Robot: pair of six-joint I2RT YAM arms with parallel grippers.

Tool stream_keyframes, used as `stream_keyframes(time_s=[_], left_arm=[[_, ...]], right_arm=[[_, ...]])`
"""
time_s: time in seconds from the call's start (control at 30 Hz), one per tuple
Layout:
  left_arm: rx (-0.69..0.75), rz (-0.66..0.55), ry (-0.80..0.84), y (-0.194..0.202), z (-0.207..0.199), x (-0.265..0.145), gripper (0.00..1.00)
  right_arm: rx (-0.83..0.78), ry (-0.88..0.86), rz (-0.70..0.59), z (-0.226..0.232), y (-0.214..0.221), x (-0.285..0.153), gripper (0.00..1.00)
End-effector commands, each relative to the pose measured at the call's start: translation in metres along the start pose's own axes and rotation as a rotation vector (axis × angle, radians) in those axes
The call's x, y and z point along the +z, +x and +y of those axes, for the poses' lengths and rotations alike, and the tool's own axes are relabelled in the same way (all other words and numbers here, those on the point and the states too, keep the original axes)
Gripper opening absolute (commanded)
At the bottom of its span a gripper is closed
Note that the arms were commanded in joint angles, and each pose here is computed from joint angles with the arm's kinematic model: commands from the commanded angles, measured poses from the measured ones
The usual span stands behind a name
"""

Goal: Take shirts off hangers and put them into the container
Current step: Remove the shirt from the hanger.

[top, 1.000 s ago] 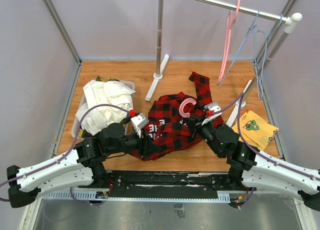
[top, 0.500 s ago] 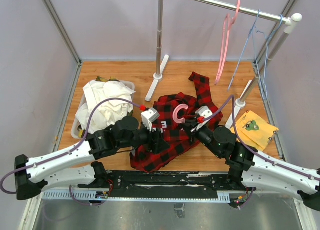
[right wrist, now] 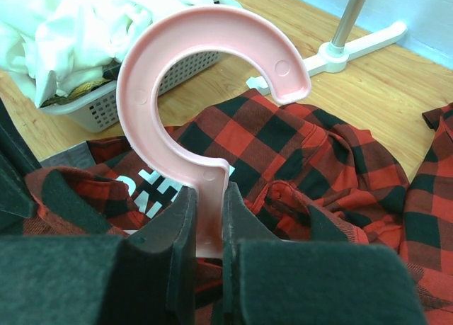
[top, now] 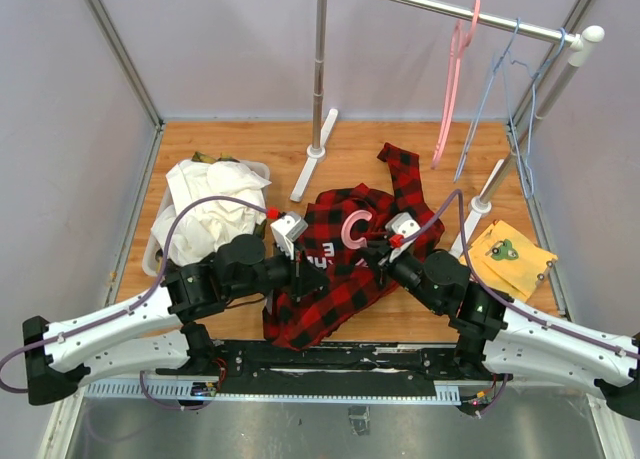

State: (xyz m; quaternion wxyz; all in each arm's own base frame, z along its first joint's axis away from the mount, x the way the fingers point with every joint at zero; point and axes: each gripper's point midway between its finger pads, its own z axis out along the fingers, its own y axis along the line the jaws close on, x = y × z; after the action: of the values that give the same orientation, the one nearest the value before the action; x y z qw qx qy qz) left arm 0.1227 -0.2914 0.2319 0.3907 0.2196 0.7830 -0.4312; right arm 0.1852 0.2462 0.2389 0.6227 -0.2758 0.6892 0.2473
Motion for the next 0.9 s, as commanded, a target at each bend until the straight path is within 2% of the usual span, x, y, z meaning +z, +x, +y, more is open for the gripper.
stream_keyframes(time_s=[0.0, 0.13, 0.33, 0.47, 0.67, 0.87], left_arm=[[-0.001, -0.025, -0.020, -0.003, 0.004, -0.006, 0.01], [0.009, -0.009, 0.013, -0.003, -0.003, -0.012, 0.00], [0.052, 0.072, -0.154, -0.002, 0.020, -0.037, 0.00], [0.066, 0.080, -0.151, -0.008, 0.016, -0.056, 0.00], [0.068, 0.231, -0.160, 0.021, 0.020, -0.062, 0.00], [0.066, 0.311, -0.189, 0.037, 0.027, -0.063, 0.00]], right_arm=[[0.018, 0.063, -0.062, -0.013, -0.015, -0.002, 0.01], [0.071, 0.233, -0.060, -0.041, -0.012, -0.006, 0.01], [0.171, 0.385, -0.110, -0.066, -0.013, -0.016, 0.01], [0.249, 0.483, -0.152, -0.082, -0.010, -0.026, 0.01], [0.404, 0.588, -0.228, -0.099, -0.003, -0.041, 0.01], [0.491, 0.659, -0.258, -0.110, 0.003, -0.053, 0.01]])
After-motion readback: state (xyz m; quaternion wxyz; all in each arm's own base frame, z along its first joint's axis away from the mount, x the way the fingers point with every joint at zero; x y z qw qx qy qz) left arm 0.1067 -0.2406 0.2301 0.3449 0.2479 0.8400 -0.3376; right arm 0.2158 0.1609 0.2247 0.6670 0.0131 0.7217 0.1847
